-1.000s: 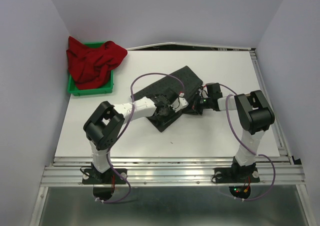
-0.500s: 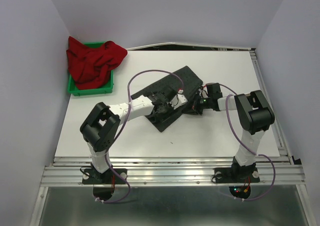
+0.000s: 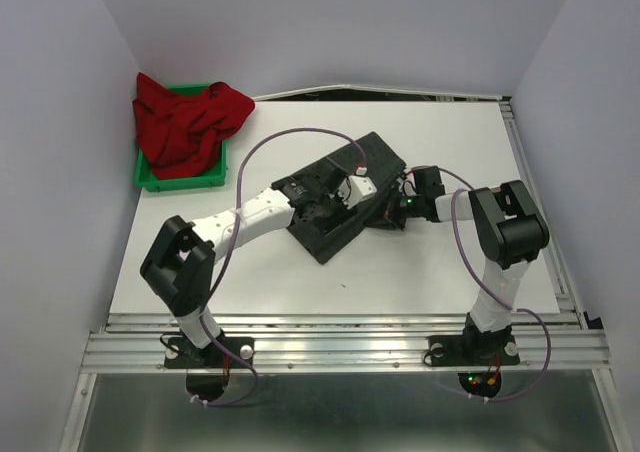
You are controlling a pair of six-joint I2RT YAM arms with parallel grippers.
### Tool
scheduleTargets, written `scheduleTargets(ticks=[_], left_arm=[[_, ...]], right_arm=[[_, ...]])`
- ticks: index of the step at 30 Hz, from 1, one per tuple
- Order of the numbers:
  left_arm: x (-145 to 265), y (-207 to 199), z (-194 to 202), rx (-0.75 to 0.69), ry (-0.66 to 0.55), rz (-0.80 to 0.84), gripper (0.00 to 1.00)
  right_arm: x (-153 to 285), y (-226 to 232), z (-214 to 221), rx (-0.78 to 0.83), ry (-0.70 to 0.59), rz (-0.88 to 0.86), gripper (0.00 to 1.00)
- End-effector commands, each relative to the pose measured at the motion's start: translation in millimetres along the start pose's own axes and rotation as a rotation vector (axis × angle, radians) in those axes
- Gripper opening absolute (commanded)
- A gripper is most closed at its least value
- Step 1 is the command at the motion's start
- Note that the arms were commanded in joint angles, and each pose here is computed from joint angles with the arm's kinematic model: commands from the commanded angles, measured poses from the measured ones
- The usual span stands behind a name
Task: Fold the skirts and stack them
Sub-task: Fold the skirt
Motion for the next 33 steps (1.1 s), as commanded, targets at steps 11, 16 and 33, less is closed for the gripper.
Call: scheduleTargets(ticks=[11, 16, 33], left_arm=[[-39, -7, 19, 0.011, 0.103, 0.064, 0.57], [-46, -11, 28, 0.023, 0.126, 0.092, 0.52], [-49, -13, 40, 0.042, 0.145, 0.091, 0.46]], right_arm=[[-11, -37, 31, -0.037, 0.077, 0.149, 0.01], [-11, -39, 32, -0.042, 0.082, 0.151, 0.01], [-11, -39, 34, -0.043, 0.084, 0.149, 0.01]])
Point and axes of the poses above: each gripper's point midway between its finger pads, its own x axis back along the fingers, its own y axis along the line the jaws close on, z = x × y, the point moved 3 cm from there along x, back along the fingers, and after that the axes turned 14 degrees about x, right-handed, at the moved point
